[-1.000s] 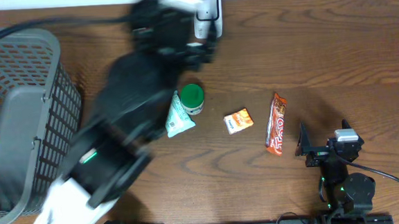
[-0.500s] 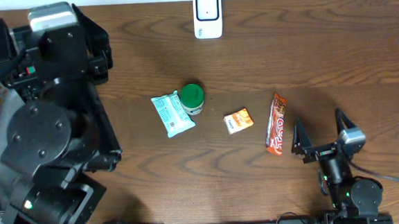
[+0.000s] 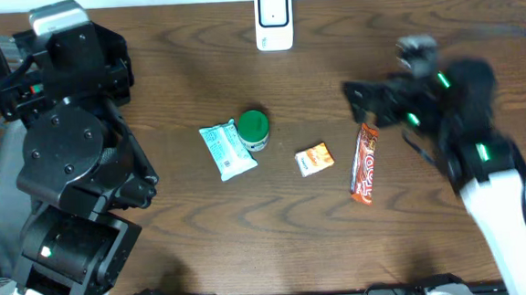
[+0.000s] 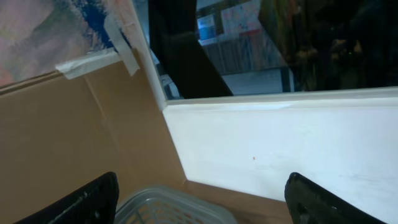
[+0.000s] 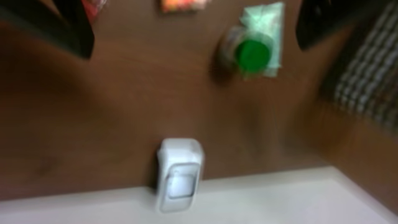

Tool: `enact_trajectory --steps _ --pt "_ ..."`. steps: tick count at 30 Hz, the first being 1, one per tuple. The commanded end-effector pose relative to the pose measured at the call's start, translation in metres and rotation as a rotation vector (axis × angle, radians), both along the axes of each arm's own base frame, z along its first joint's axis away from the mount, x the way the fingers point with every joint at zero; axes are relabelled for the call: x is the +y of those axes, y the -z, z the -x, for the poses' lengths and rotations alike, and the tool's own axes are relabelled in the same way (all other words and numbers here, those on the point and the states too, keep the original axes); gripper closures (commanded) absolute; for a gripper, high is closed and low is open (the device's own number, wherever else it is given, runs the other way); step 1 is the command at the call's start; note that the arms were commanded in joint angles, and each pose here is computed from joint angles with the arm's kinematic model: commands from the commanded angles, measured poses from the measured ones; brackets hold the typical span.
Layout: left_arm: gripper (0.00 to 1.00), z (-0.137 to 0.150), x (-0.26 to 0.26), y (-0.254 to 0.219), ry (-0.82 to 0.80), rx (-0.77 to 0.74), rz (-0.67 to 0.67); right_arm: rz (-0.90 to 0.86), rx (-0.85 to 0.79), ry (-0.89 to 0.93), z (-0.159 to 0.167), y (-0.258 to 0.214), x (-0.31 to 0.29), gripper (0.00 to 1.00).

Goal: Scan the item barcode
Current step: 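Move the right gripper over the green-lidded container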

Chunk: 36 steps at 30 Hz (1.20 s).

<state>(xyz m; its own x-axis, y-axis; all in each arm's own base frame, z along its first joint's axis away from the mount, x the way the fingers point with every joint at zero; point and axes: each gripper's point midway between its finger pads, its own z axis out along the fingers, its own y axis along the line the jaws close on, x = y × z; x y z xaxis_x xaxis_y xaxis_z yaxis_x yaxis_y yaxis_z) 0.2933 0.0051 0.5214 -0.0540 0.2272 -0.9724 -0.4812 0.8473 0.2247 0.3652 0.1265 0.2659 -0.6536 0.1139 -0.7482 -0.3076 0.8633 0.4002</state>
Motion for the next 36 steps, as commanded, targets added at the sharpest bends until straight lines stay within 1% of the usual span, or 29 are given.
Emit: enact_trajectory --steps 1,4,5,6,8,9,10,11,12,13,14,15,16,17,18,19,20,22,25,29,33,36 --pt "0.14 0.004 0.008 -0.003 -0.011 -0.019 0.016 -0.065 0.077 -0.202 -0.015 -0.017 0.07 0.01" --pt "0.14 0.01 0.016 -0.004 -0.029 -0.022 0.02 -0.185 0.131 -0.439 -0.012 -0.026 0.13 0.01" --pt "0.14 0.012 0.019 -0.004 -0.035 -0.031 0.034 -0.21 0.145 -0.49 -0.011 -0.024 0.143 0.01" --pt "0.14 0.014 0.021 -0.004 -0.038 -0.038 0.05 -0.222 0.154 -0.507 -0.014 -0.02 0.151 0.01" --pt "0.14 0.019 0.026 -0.005 -0.042 -0.054 0.077 -0.339 0.164 -0.541 -0.021 -0.028 0.175 0.01" --pt "0.14 0.02 0.026 -0.005 -0.032 -0.054 0.077 -0.378 0.167 -0.524 -0.028 -0.03 0.182 0.13" --pt "0.15 0.022 0.026 -0.005 -0.017 -0.053 0.078 -0.431 0.221 -0.463 -0.036 -0.029 0.187 0.18" --pt "0.14 0.023 0.026 -0.004 -0.003 -0.052 0.082 -0.479 0.302 -0.369 -0.044 -0.023 0.188 0.16" --pt "0.14 0.024 0.026 -0.003 0.011 -0.051 0.09 -0.536 0.442 -0.189 -0.054 -0.007 0.184 0.13" --pt "0.14 0.025 0.026 -0.002 0.022 -0.052 0.098 -0.562 0.546 -0.035 -0.059 0.009 0.179 0.1" --pt "0.14 0.026 0.025 -0.001 0.041 -0.049 0.105 -0.575 0.678 0.203 -0.06 0.034 0.165 0.12" --pt "0.14 0.026 0.025 0.0 0.05 -0.05 0.112 -0.563 0.727 0.364 -0.06 0.051 0.152 0.15" --pt "0.15 0.027 0.026 0.0 0.057 -0.051 0.121 -0.534 0.745 0.519 -0.059 0.066 0.137 0.16" --pt "0.14 0.027 0.026 0.001 0.064 -0.048 0.122 -0.509 0.756 0.623 -0.055 0.074 0.128 0.15" --pt "0.14 0.027 0.027 0.001 0.063 -0.05 0.127 -0.5 0.767 0.67 -0.051 0.078 0.125 0.14" --pt "0.15 0.027 0.027 0.002 0.065 -0.046 0.126 -0.491 0.772 0.691 -0.047 0.079 0.125 0.11" --pt "0.14 0.027 0.027 0.003 0.065 -0.044 0.128 -0.488 0.767 0.684 -0.046 0.078 0.13 0.06" --pt "0.14 0.026 0.027 0.006 0.062 -0.037 0.127 -0.484 0.743 0.667 -0.043 0.07 0.14 0.01" --pt "0.14 0.024 0.025 0.01 0.069 -0.026 0.124 -0.449 0.709 0.699 -0.039 0.065 0.147 0.01" --pt "0.14 0.021 0.024 0.015 0.069 -0.02 0.122 -0.353 0.676 0.738 -0.031 0.061 0.153 0.01" --pt "0.14 0.018 0.023 0.02 0.068 -0.014 0.119 -0.244 0.691 0.739 -0.033 0.063 0.157 0.01" --pt "0.14 0.017 0.023 0.022 0.068 -0.011 0.118 -0.171 0.73 0.734 -0.038 0.075 0.163 0.01"
